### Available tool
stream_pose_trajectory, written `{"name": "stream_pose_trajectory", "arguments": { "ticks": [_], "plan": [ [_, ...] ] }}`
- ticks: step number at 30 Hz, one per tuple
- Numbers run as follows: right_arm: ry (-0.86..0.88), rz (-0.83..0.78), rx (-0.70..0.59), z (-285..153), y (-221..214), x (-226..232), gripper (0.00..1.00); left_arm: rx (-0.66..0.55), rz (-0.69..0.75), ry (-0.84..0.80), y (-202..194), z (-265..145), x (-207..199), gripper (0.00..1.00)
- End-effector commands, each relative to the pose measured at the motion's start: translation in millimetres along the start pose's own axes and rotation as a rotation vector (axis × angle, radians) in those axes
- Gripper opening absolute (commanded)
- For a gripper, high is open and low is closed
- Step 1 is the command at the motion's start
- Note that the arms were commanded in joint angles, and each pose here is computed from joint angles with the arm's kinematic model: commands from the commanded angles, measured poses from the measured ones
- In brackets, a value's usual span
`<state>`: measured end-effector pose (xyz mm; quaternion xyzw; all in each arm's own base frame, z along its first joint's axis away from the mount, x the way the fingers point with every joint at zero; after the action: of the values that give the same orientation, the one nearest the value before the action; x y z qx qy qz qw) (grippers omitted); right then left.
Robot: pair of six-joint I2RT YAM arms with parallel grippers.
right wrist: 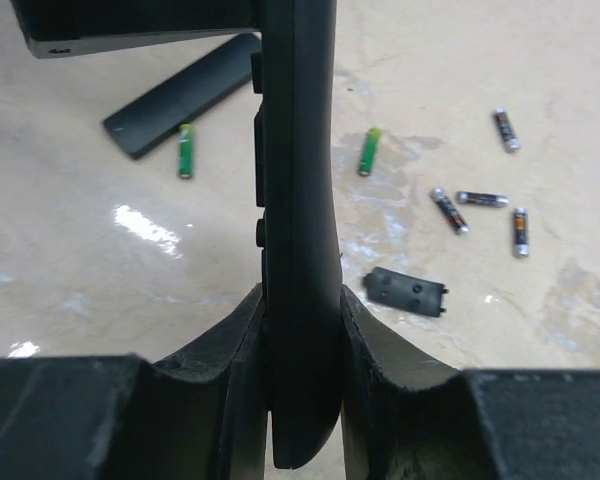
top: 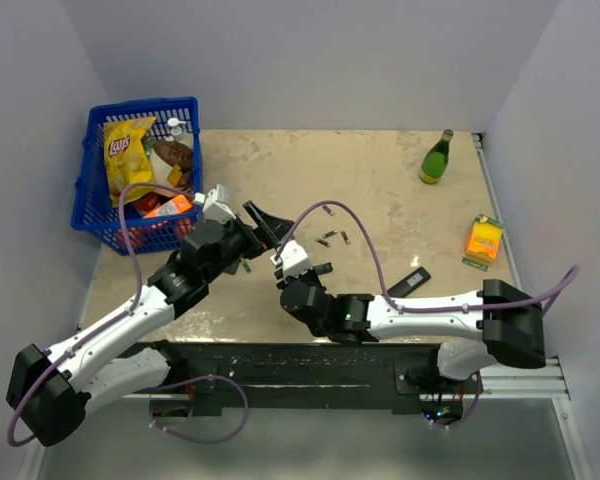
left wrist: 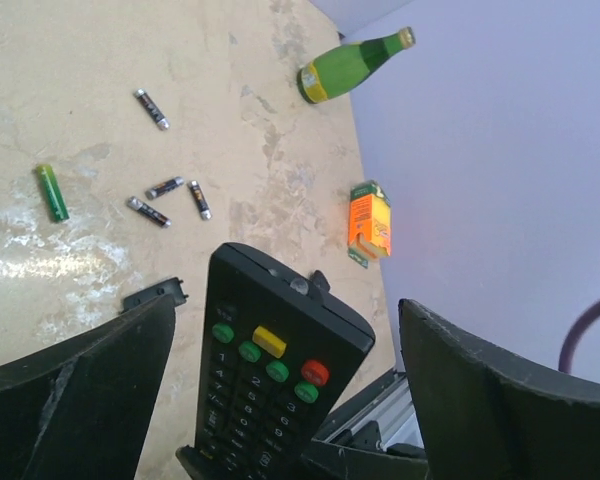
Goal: Load the batteries into the remote control
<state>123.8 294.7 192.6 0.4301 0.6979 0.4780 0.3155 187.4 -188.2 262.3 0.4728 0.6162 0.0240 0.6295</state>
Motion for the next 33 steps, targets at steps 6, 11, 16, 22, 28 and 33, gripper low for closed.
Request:
{"name": "stream_pose_trajectory", "arguments": {
  "ticks": [6,11,16,22,28,33],
  "plan": [
    [-0.337,-0.072,-0.108,-1.0,13.0,1.4,0.07,0.025,-0.025,0.110,-0.3,7.3,-0.7,0.91],
    [-0.376,-0.131,-0.115,1.4,9.6,11.6,0.07,0.069,-0.019,0.097,-8.6,14.1,-1.3,0.89],
    [-0.410,-0.194,-0.116,4.1,2.3,22.4,0.09,0.085,-0.006,0.032,-7.4,20.5,-12.1,0.80],
    [-0.447,-0.230,-0.115,7.1,-3.5,26.0,0.16,0.090,0.013,0.027,-8.2,21.3,-11.9,0.41],
    [-0.413,-0.224,-0.088,6.0,-4.7,28.5,0.42,0.087,0.041,0.019,-7.9,22.2,-11.5,0.09],
    [-0.271,-0.180,-0.027,-3.2,0.6,28.3,0.80,0.057,0.119,0.024,0.4,25.2,-9.1,0.01]
  ]
}}
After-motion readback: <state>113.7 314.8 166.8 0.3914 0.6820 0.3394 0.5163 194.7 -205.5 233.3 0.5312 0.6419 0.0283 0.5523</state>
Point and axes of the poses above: each gripper's point midway between its finger pads, its own z axis out along the fingers, its own x axis along the line the jaws close on, y = z × x, the point moved 10 cm from there along -z, back along the fingers, and after that the axes turned 6 degrees about z, right-handed, at the moved point
